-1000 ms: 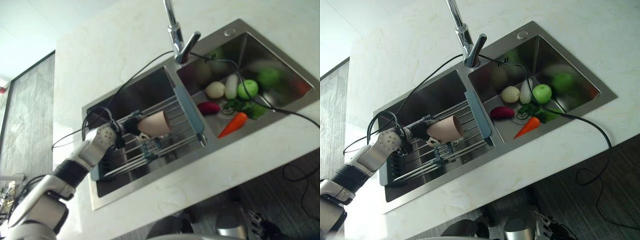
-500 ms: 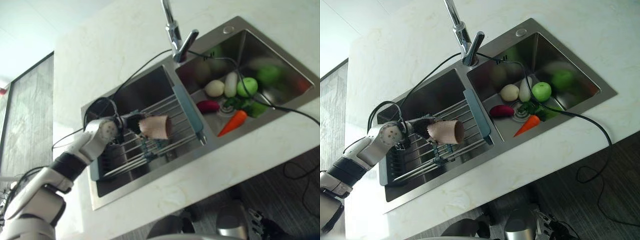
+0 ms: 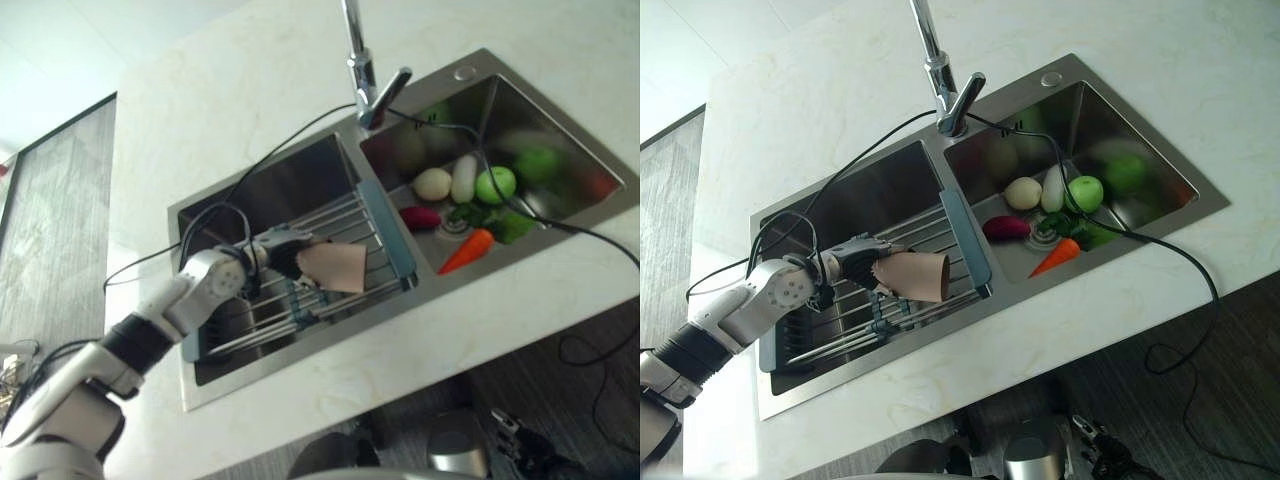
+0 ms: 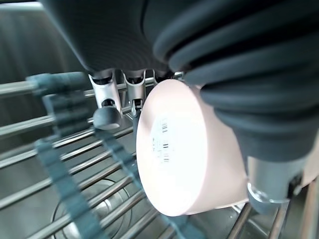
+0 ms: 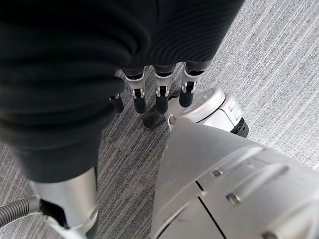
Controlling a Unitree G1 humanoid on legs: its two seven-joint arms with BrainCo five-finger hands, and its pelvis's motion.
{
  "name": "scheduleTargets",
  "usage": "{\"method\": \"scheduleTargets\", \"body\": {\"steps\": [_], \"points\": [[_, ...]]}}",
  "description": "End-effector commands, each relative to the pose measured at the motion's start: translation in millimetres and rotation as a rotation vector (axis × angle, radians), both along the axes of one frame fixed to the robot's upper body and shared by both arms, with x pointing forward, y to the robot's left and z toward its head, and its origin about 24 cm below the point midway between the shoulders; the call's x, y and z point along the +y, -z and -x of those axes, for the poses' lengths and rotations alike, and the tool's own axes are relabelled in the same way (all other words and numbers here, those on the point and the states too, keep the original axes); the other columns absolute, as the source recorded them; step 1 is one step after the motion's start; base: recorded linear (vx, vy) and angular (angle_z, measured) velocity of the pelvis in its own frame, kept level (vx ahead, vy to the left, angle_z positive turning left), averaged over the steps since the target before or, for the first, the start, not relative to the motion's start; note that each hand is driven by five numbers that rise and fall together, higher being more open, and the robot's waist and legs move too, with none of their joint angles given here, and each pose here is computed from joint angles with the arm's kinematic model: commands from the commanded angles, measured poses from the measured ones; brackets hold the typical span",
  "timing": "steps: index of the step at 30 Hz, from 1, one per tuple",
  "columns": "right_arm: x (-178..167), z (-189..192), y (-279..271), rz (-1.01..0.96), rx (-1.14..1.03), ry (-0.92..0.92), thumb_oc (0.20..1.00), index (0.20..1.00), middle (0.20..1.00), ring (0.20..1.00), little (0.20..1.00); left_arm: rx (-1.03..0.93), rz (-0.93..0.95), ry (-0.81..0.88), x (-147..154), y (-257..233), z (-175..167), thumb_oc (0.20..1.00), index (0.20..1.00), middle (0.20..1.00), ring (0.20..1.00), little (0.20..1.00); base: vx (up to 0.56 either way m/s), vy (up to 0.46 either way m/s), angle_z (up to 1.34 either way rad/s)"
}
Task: Place the dishes in the dishwasher.
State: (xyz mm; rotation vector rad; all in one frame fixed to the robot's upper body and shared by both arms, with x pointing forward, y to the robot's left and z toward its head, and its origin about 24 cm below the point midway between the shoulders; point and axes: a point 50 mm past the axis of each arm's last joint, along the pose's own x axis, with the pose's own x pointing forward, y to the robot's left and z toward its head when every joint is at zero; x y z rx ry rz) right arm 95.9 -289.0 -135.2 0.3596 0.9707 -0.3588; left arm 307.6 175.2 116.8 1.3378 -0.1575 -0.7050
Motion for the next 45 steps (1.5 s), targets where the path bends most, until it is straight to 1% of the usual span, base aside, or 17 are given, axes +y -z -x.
{"method": "scheduleTargets", "body": {"steps": [1,7,10,14,17,18,20,26,30,32,35,40,45], "points": [[7,23,8,-0.015,0.052,0.044,1.000,1.000,1.000,1.000,1.000,-0.198,0.036,-0.035,9,-28,-6,0.200,0.200,0.200,0.200,0.200,-0.02,0.012,0.06],[21,37,17,-0.039,0.110,0.037,1.000,1.000,1.000,1.000,1.000,-0.338,0.040,-0.152,36,-30,-4,0.200,0.200,0.200,0.200,0.200,-0.02,0.012,0.16],[28,42,21,-0.052,0.134,0.030,1.000,1.000,1.000,1.000,1.000,-0.424,0.069,-0.197,43,-34,-3,0.200,0.200,0.200,0.200,0.200,-0.03,0.007,0.19],[37,44,24,-0.060,0.144,-0.010,1.000,1.000,1.000,1.000,1.000,-0.659,0.240,-0.341,62,-49,1,0.200,0.200,0.200,0.200,0.200,-0.04,0.050,0.19],[42,42,25,-0.059,0.147,-0.029,1.000,1.000,1.000,1.000,1.000,-0.768,0.328,-0.403,70,-51,8,0.200,0.200,0.200,0.200,0.200,-0.02,0.032,0.14],[46,42,26,-0.060,0.152,-0.048,1.000,1.000,1.000,1.000,1.000,-0.828,0.379,-0.436,73,-50,14,0.200,0.200,0.200,0.200,0.200,-0.03,0.010,0.23],[49,39,26,-0.059,0.157,-0.076,1.000,1.000,1.000,1.000,1.000,-0.903,0.426,-0.474,75,-47,22,0.200,0.200,0.200,0.200,0.200,-0.03,-0.010,0.27],[52,25,24,-0.048,0.153,-0.172,1.000,1.000,1.000,1.000,1.000,-0.980,0.479,-0.598,89,-51,44,0.200,0.200,0.200,0.200,0.200,-0.03,-0.084,0.37],[49,21,24,-0.035,0.159,-0.222,1.000,1.000,1.000,1.000,1.000,-1.068,0.501,-0.654,106,-63,60,0.200,0.200,0.200,0.200,0.200,-0.04,-0.140,0.28],[48,21,23,-0.025,0.163,-0.240,1.000,1.000,1.000,1.000,1.000,-1.088,0.508,-0.671,110,-66,65,0.200,0.200,0.200,0.200,0.200,-0.04,-0.147,0.32],[45,18,23,-0.008,0.172,-0.298,1.000,1.000,1.000,1.000,1.000,-1.128,0.537,-0.726,125,-70,78,0.200,0.200,0.200,0.200,0.200,-0.03,-0.199,0.21],[40,18,22,0.018,0.191,-0.292,1.000,1.000,1.000,1.000,1.000,-1.156,0.561,-0.747,134,-70,91,0.200,0.200,0.200,0.200,0.200,-0.10,-0.096,0.58],[35,22,22,0.021,0.190,-0.193,1.000,1.000,1.000,1.000,1.000,-1.171,0.578,-0.672,124,-69,87,0.200,0.200,0.200,0.200,0.200,-0.24,-0.020,0.94]]}}
